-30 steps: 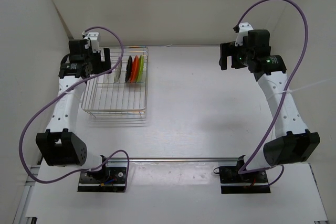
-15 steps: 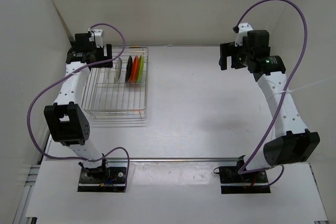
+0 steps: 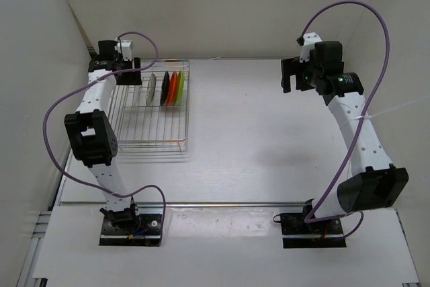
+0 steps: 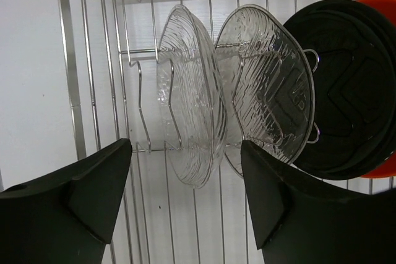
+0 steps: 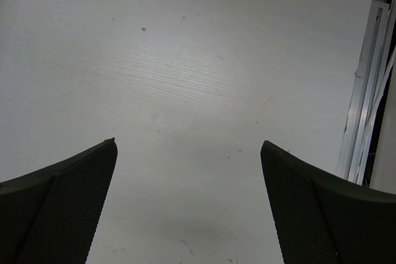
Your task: Unload the plates from the dish rack
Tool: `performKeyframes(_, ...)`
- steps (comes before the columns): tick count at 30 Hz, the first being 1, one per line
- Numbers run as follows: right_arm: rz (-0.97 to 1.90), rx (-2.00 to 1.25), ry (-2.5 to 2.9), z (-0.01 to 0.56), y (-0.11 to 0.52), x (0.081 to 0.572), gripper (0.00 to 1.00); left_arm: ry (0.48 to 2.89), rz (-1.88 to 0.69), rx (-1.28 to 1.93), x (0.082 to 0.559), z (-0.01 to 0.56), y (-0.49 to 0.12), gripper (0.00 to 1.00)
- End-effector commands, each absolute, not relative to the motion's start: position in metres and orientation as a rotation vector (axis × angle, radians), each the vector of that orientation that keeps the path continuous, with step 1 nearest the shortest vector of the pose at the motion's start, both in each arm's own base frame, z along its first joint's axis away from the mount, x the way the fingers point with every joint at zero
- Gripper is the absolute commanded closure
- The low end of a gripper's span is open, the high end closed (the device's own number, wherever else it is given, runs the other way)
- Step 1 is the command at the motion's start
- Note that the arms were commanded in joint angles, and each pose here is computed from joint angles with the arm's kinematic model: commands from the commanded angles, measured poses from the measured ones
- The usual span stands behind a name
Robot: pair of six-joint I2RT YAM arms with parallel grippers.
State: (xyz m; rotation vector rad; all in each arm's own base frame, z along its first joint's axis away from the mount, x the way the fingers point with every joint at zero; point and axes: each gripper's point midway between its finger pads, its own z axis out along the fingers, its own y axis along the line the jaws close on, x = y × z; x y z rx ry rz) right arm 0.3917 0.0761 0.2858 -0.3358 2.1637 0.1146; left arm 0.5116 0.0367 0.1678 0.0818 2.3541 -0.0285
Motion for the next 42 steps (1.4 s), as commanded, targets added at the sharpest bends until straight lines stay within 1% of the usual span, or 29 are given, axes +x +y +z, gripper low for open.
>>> performKeyframes(1, 0.092, -0.339, 2.095, 0.304, 0.075, 0.394, 0.0, 2.318, -0.064, 0.115, 0.515, 0.188, 0.03, 0.19)
performKeyframes(3, 0.092, -0.339, 2.095, 0.304, 0.075, 0.394, 0.0, 2.328, -0.066, 0.115, 0.516, 0.182, 0.03, 0.24)
performKeyframes(8, 0.083, -0.335, 2.105, 0.3, 0.073, 0.393, 0.0, 2.348, -0.07, 0.114, 0.52, 0.176, 0.031, 0.26)
performKeyframes(10, 0.083, -0.335, 2.105, 0.3, 0.073, 0.393, 0.0, 2.348, -0.07, 0.114, 0.52, 0.176, 0.031, 0.32)
performKeyframes(11, 0.083, -0.335, 2.105, 0.3, 0.073, 0.393, 0.0, 2.348, -0.07, 0.114, 0.52, 0.176, 0.031, 0.32)
performKeyframes(13, 0.083, -0.335, 2.105, 0.3, 0.073, 0.393, 0.0, 2.348, -0.07, 0.114, 0.52, 0.176, 0.031, 0.39)
performKeyframes(17, 0.073, -0.331, 2.115, 0.296, 0.071, 0.393, 0.0, 2.376, -0.075, 0.112, 0.519, 0.165, 0.031, 0.39)
performKeyframes(19, 0.073, -0.33, 2.106, 0.298, 0.072, 0.395, 0.0, 2.368, -0.074, 0.112, 0.521, 0.168, 0.031, 0.41)
performKeyframes(20, 0.073, -0.33, 2.106, 0.298, 0.072, 0.395, 0.0, 2.366, -0.09, 0.129, 0.521, 0.168, 0.024, 0.46)
performKeyframes(21, 0.063, -0.324, 2.107, 0.298, 0.07, 0.395, 0.0, 2.366, -0.09, 0.129, 0.521, 0.168, 0.024, 0.46)
performKeyframes(22, 0.063, -0.324, 2.107, 0.298, 0.07, 0.395, 0.0, 2.366, -0.09, 0.129, 0.521, 0.168, 0.024, 0.53)
performKeyframes(23, 0.063, -0.324, 2.107, 0.298, 0.07, 0.395, 0.0, 2.366, -0.09, 0.129, 0.521, 0.168, 0.024, 0.57)
performKeyframes(25, 0.048, -0.316, 2.108, 0.298, 0.068, 0.395, 0.0, 2.378, -0.082, 0.134, 0.519, 0.164, 0.021, 0.61)
performKeyframes(26, 0.048, -0.316, 2.108, 0.298, 0.068, 0.395, 0.0, 2.378, -0.082, 0.134, 0.519, 0.164, 0.021, 0.61)
performKeyframes(28, 0.035, -0.309, 2.109, 0.298, 0.065, 0.396, 0.0, 2.378, -0.082, 0.134, 0.519, 0.164, 0.021, 0.69)
performKeyframes(29, 0.035, -0.309, 2.109, 0.298, 0.065, 0.396, 0.0, 2.378, -0.082, 0.134, 0.519, 0.164, 0.021, 0.7)
performKeyframes(33, 0.035, -0.31, 2.118, 0.294, 0.065, 0.395, 0.0, 2.38, -0.06, 0.125, 0.519, 0.164, 0.024, 0.88)
performKeyframes(34, 0.035, -0.31, 2.118, 0.294, 0.065, 0.395, 0.0, 2.38, -0.06, 0.125, 0.519, 0.166, 0.024, 0.89)
performKeyframes(42, 0.025, -0.305, 2.119, 0.294, 0.064, 0.397, 0.0, 2.365, -0.031, 0.116, 0.518, 0.175, 0.028, 0.89)
